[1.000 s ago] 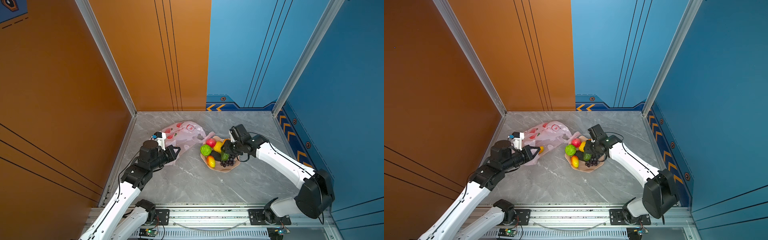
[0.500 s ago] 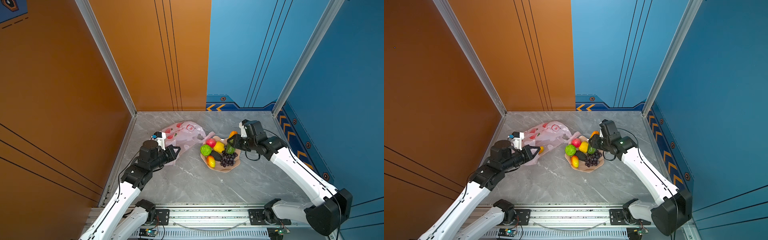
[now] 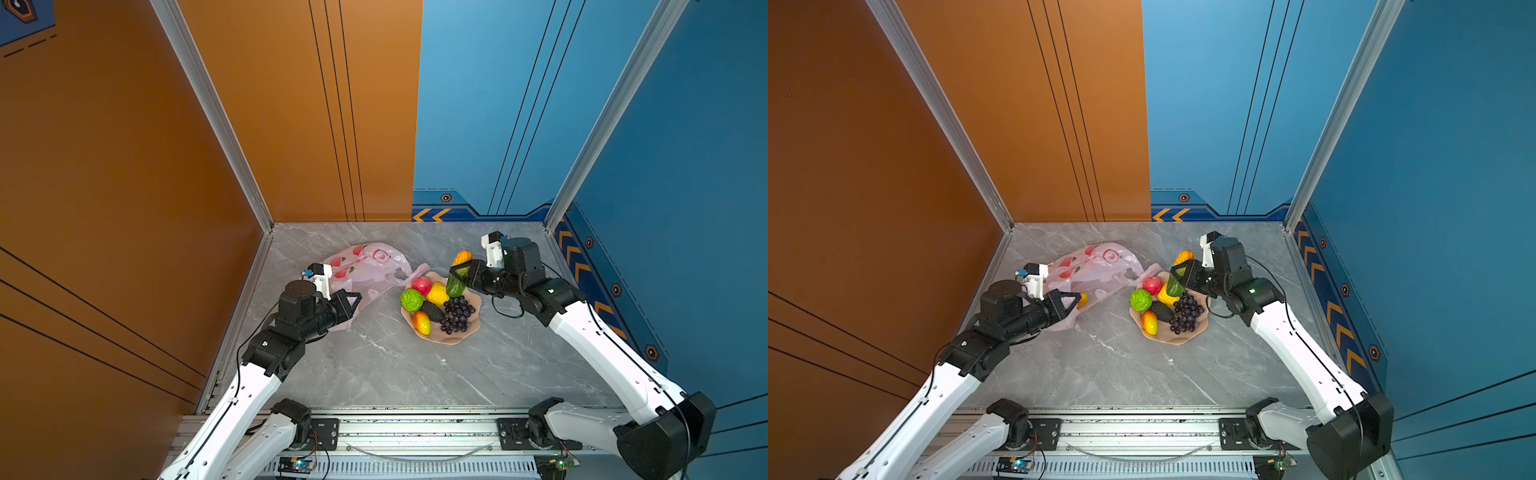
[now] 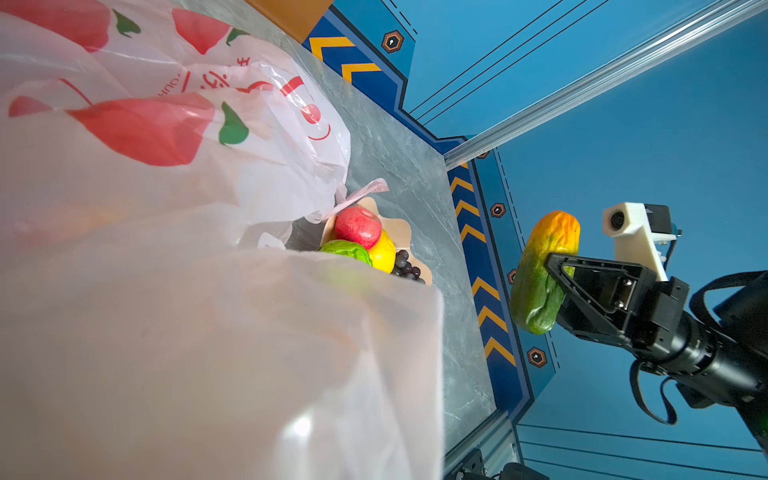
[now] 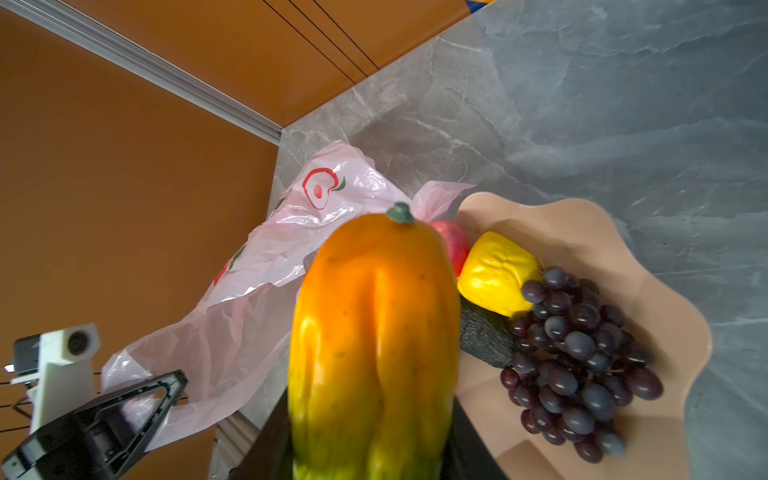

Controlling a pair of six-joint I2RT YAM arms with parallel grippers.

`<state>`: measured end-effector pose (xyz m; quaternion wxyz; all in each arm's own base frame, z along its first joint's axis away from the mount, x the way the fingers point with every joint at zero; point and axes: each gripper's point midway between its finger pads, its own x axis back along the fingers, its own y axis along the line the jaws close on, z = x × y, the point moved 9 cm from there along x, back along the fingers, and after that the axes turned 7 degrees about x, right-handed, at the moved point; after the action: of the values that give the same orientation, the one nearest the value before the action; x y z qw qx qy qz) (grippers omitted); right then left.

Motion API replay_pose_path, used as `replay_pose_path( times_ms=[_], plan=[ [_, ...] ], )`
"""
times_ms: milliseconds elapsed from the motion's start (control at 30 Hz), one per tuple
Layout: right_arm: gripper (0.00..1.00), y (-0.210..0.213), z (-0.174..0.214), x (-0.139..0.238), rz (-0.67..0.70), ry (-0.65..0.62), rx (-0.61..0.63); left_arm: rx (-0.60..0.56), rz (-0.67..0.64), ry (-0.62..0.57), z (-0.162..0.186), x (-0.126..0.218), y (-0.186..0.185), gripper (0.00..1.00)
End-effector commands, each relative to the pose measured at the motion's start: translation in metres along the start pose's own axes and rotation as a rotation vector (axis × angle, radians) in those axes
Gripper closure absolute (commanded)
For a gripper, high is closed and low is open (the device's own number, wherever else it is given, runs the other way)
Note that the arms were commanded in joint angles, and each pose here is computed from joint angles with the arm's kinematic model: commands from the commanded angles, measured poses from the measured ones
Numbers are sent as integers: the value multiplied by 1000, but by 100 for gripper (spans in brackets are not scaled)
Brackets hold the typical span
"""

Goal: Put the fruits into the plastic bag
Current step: 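Lift the papaya out of the bowl with the right gripper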

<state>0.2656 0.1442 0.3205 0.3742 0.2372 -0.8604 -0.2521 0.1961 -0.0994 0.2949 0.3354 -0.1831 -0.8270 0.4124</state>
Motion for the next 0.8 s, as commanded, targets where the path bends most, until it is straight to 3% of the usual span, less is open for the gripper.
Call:
replay_pose_path(
  times_ms=[0, 367, 767],
  plan=[
    [61, 9, -5, 5, -95, -33, -25, 8, 24, 2, 0, -1, 1, 100],
    [61, 14, -3, -14, -229, -9, -120, 13, 28, 1, 0, -1, 1, 100],
    [62, 28, 13, -44, -279, 72, -129, 17, 35, 5, 0, -2, 0, 100]
  ],
)
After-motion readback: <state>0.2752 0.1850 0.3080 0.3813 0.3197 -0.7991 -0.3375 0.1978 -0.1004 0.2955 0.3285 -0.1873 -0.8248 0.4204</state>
